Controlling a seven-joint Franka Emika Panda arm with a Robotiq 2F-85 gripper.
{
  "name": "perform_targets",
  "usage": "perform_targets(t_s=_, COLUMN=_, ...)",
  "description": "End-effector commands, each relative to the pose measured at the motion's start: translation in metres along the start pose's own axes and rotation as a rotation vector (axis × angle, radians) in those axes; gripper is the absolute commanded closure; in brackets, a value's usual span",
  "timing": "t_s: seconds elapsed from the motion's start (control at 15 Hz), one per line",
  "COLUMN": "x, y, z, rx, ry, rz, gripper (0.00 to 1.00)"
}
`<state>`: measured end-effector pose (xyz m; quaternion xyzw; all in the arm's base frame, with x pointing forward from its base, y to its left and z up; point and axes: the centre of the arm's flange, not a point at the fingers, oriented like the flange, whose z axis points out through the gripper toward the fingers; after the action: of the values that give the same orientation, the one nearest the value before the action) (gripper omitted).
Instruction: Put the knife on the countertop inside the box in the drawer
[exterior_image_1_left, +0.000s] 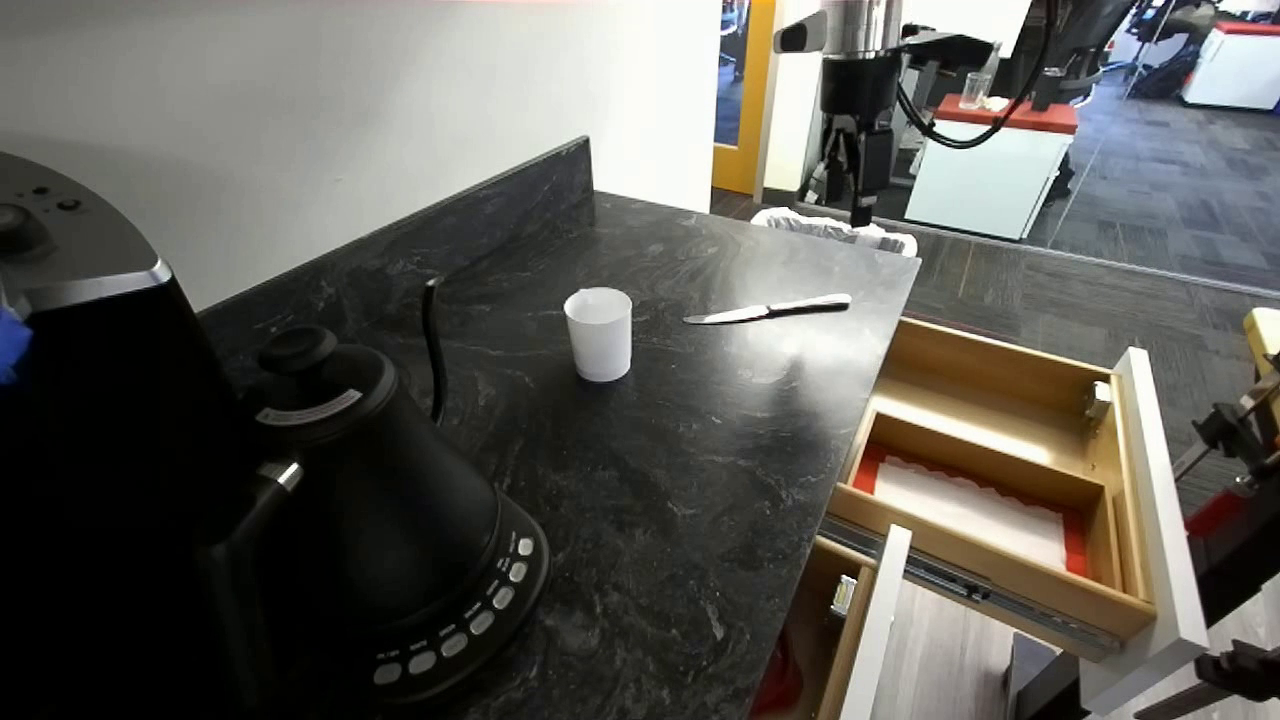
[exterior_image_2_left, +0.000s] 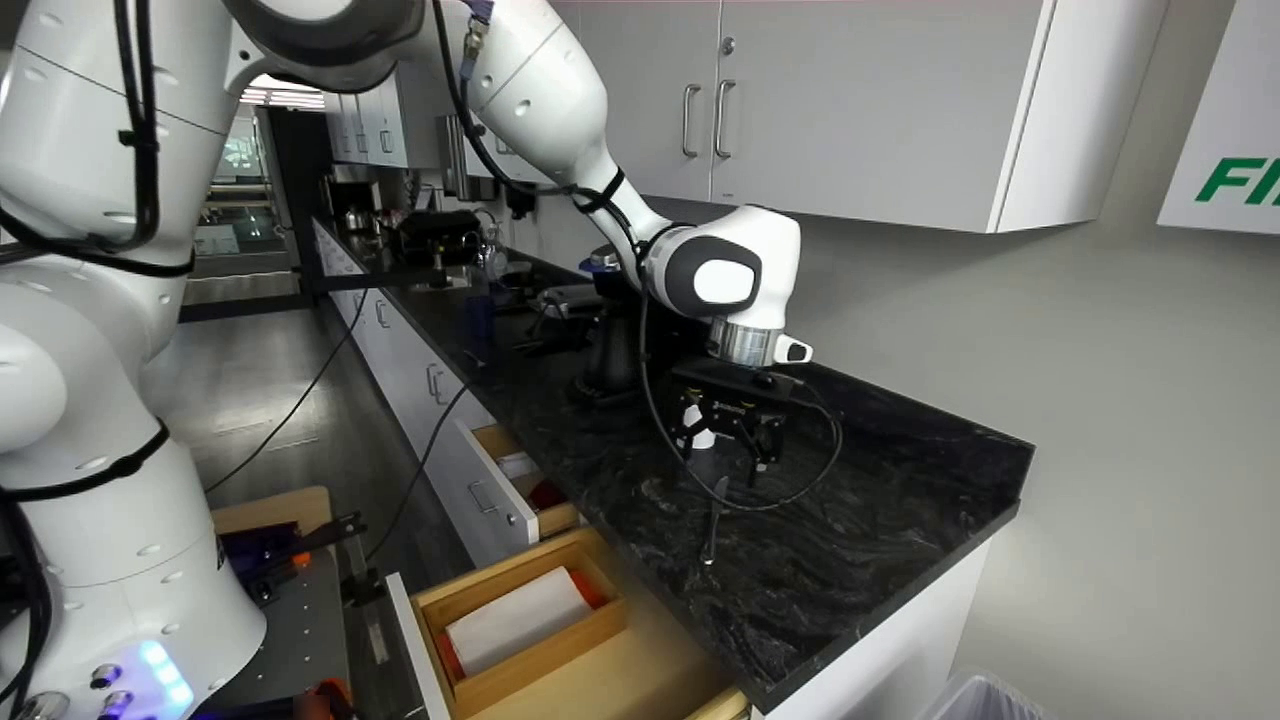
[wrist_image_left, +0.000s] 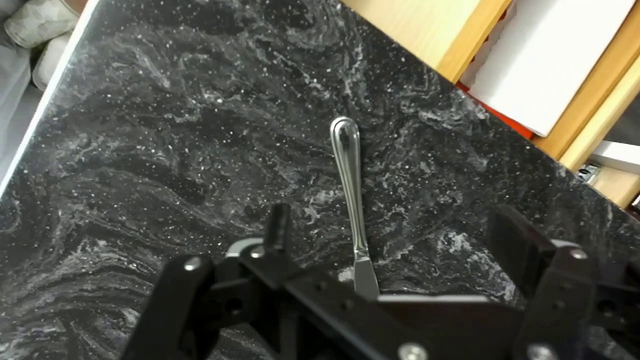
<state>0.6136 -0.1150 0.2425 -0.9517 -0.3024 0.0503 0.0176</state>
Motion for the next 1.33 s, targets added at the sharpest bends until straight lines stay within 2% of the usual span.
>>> perform_targets(t_s=0.0, x=0.029, y=0.03, z=0.021, rx=-0.005, ry=-0.011, rz=-0.054, gripper=0.0)
perform_targets(t_s=0.4, x=0.055, y=0.029, z=0.052, rx=0.001, ry=-0.019, rz=-0.108, gripper=0.0)
perform_targets(t_s=0.93, x=0.071, y=0.025, z=0.088, rx=0.024, ry=-0.038, rz=-0.149, gripper=0.0)
perform_targets(t_s=1.27, x=0.078, y=0.019, z=0.098, rx=-0.004, ry=-0.063, rz=-0.165, gripper=0.0)
